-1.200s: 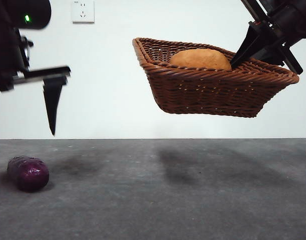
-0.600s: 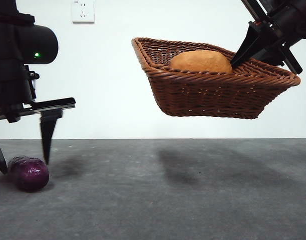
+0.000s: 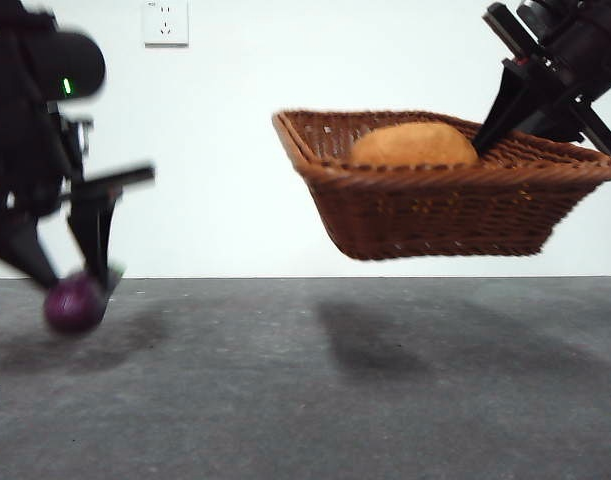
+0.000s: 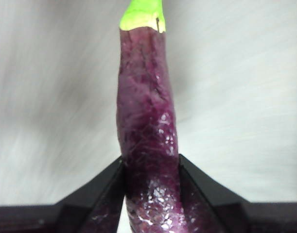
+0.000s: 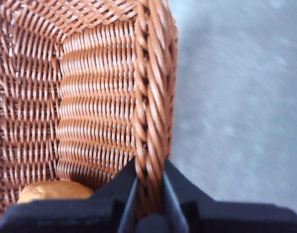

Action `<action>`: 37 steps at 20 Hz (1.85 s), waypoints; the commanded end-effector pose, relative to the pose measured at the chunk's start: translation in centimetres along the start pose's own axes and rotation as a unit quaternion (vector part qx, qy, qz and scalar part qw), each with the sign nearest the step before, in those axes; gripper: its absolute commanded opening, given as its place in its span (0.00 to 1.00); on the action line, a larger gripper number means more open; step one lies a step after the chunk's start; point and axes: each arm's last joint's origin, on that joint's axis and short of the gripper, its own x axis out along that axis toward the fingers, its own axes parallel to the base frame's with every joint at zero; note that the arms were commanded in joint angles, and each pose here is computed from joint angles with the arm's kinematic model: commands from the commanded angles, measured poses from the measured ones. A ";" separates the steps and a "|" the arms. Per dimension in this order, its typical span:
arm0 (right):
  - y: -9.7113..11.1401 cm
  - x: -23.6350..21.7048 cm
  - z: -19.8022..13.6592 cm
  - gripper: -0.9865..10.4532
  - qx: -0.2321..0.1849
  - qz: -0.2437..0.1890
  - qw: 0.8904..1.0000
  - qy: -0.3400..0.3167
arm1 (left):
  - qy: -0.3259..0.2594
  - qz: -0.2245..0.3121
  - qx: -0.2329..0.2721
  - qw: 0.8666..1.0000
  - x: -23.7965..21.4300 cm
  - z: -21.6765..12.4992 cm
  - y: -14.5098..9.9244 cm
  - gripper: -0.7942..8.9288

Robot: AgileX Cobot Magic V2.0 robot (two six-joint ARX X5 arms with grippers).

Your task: Help me put the vegetables on the table into the basket

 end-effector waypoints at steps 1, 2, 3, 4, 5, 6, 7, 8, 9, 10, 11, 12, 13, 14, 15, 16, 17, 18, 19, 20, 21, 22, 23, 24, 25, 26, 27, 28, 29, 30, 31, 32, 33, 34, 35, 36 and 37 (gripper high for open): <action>0.3 -0.4 0.0 0.08 -0.004 -0.012 1.000 0.003 | -0.065 -0.070 0.059 0.994 -3.8 0.3 -0.6 0.07; 0.3 -0.3 -0.1 0.08 -0.002 -0.020 1.000 0.007 | -0.090 -0.092 0.076 0.989 -5.3 0.2 -0.8 0.07; 0.5 -0.1 -0.3 0.08 -0.001 -0.025 1.000 0.012 | -0.117 -0.114 0.100 0.981 -7.1 0.0 -1.2 0.07; 0.8 0.1 -0.4 0.08 0.002 -0.029 0.999 0.017 | -0.136 -0.134 0.113 0.975 -8.4 -0.4 -1.6 0.07; 1.2 0.5 -0.5 0.08 0.004 -0.036 0.999 0.022 | -0.155 -0.163 0.127 0.966 -9.6 -0.8 -2.2 0.07; 1.8 1.0 -0.7 0.08 -0.002 -0.040 0.999 0.028 | -0.166 -0.188 0.131 0.959 -10.3 -1.0 -2.8 0.07; 2.8 1.6 -1.0 0.08 -0.010 -0.047 0.998 0.035 | -0.167 -0.227 0.136 0.950 -10.7 -1.2 -3.6 0.07; 3.7 2.1 -1.2 0.08 -0.020 -0.048 0.998 0.040 | -0.161 -0.255 0.138 0.943 -10.8 -1.3 -4.2 0.07; 4.6 2.7 -1.5 0.08 -0.024 -0.046 0.998 0.042 | -0.155 -0.267 0.139 0.941 -10.7 -1.5 -4.8 0.07; 5.4 3.1 -1.6 0.08 -0.026 -0.042 0.998 0.040 | -0.151 -0.272 0.143 0.939 -10.4 -1.7 -5.4 0.07; 6.0 3.4 -1.7 0.08 -0.026 -0.036 0.998 0.038 | -0.146 -0.278 0.145 0.938 -10.0 -1.8 -5.9 0.07; 6.5 3.6 -1.8 0.08 -0.025 -0.029 0.999 0.037 | -0.144 -0.282 0.148 0.937 -9.7 -1.8 -6.3 0.07; 7.0 3.8 -2.0 0.08 -0.029 -0.024 0.998 0.042 | -0.138 -0.288 0.152 0.935 -9.4 -1.8 -6.5 0.07; 7.4 4.0 -2.2 0.08 -0.032 -0.019 0.998 0.048 | -0.126 -0.293 0.157 0.935 -8.9 -2.0 -6.9 0.07; 7.9 4.2 -2.4 0.08 -0.036 -0.015 0.998 0.052 | -0.115 -0.292 0.159 0.936 -8.3 -2.1 -7.2 0.07; 8.2 4.3 -2.5 0.08 -0.037 -0.013 0.998 0.053 | -0.106 -0.290 0.160 0.938 -7.8 -2.1 -7.4 0.07; 8.4 4.4 -2.6 0.08 -0.041 -0.015 0.998 0.054 | -0.095 -0.286 0.159 0.940 -7.3 -2.1 -7.4 0.07; 8.5 4.5 -2.7 0.08 -0.042 -0.017 0.997 0.054 | -0.079 -0.281 0.163 0.942 -6.8 -2.4 -7.4 0.07; 8.5 4.5 -2.7 0.08 -0.042 -0.018 0.997 0.056 | -0.065 -0.270 0.179 0.944 -6.3 -2.7 -7.4 0.07; 8.5 4.5 -2.8 0.08 -0.040 -0.019 0.997 0.059 | -0.052 -0.262 0.192 0.944 -5.9 -2.9 -7.4 0.07; 8.4 4.5 -2.9 0.08 -0.039 -0.021 0.997 0.064 | -0.041 -0.254 0.199 0.946 -5.5 -3.0 -7.3 0.07; 8.4 4.5 -3.0 0.08 -0.038 -0.022 0.997 0.069 | -0.033 -0.249 0.203 0.946 -5.2 -3.1 -7.2 0.07; 8.6 4.5 -3.1 0.08 -0.042 -0.021 0.996 0.074 | -0.030 -0.247 0.205 0.947 -4.9 -3.1 -7.2 0.07; 8.8 4.6 -3.3 0.08 -0.047 -0.020 0.995 0.080 | -0.030 -0.245 0.205 0.947 -4.9 -3.1 -7.2 0.07; 8.9 4.6 -3.4 0.08 -0.049 -0.020 0.995 0.082 | -0.031 -0.245 0.206 0.947 -4.9 -3.1 -7.2 0.08; 9.1 4.7 -3.4 0.08 -0.051 -0.018 0.995 0.082 | -0.030 -0.245 0.206 0.947 -4.9 -3.1 -7.2 0.08; 9.3 4.8 -3.5 0.08 -0.054 -0.016 0.995 0.083 | -0.026 -0.243 0.205 0.948 -4.9 -3.2 -7.2 0.12; 9.4 4.8 -3.6 0.08 -0.055 -0.014 0.995 0.085 | -0.022 -0.241 0.208 0.948 -4.8 -3.3 -7.1 0.23; 9.4 4.8 -3.6 0.08 -0.055 -0.014 0.995 0.085 | -0.015 -0.236 0.214 0.948 -4.8 -3.4 -7.0 0.37; 9.4 4.8 -3.6 0.08 -0.055 -0.014 0.995 0.085 | -0.008 -0.232 0.219 0.948 -4.7 -3.6 -6.9 0.47; 9.4 4.8 -3.6 0.08 -0.055 -0.014 0.995 0.085 | -0.005 -0.230 0.225 0.947 -4.7 -3.6 -6.8 0.48; 9.4 4.8 -3.6 0.08 -0.055 -0.014 0.995 0.086 | -0.003 -0.229 0.224 0.947 -4.7 -3.7 -6.8 0.48; 9.4 4.8 -3.6 0.08 -0.055 -0.014 0.995 0.086 | -0.002 -0.229 0.224 0.947 -4.7 -3.7 -6.8 0.48; 9.4 4.8 -3.6 0.08 -0.055 -0.012 0.995 0.086 | -0.002 -0.229 0.224 0.947 -4.7 -3.7 -6.8 0.48; 9.4 4.8 -3.6 0.08 -0.055 -0.012 0.995 0.085 | -0.002 -0.229 0.224 0.947 -4.7 -3.7 -6.8 0.48; 9.4 4.8 -3.6 0.08 -0.055 -0.013 0.995 0.085 | -0.002 -0.229 0.224 0.947 -4.7 -3.7 -6.8 0.48; 9.4 4.8 -3.6 0.08 -0.055 -0.013 0.995 0.085 | 0.000 -0.234 0.225 0.946 -4.8 -3.7 -6.8 0.48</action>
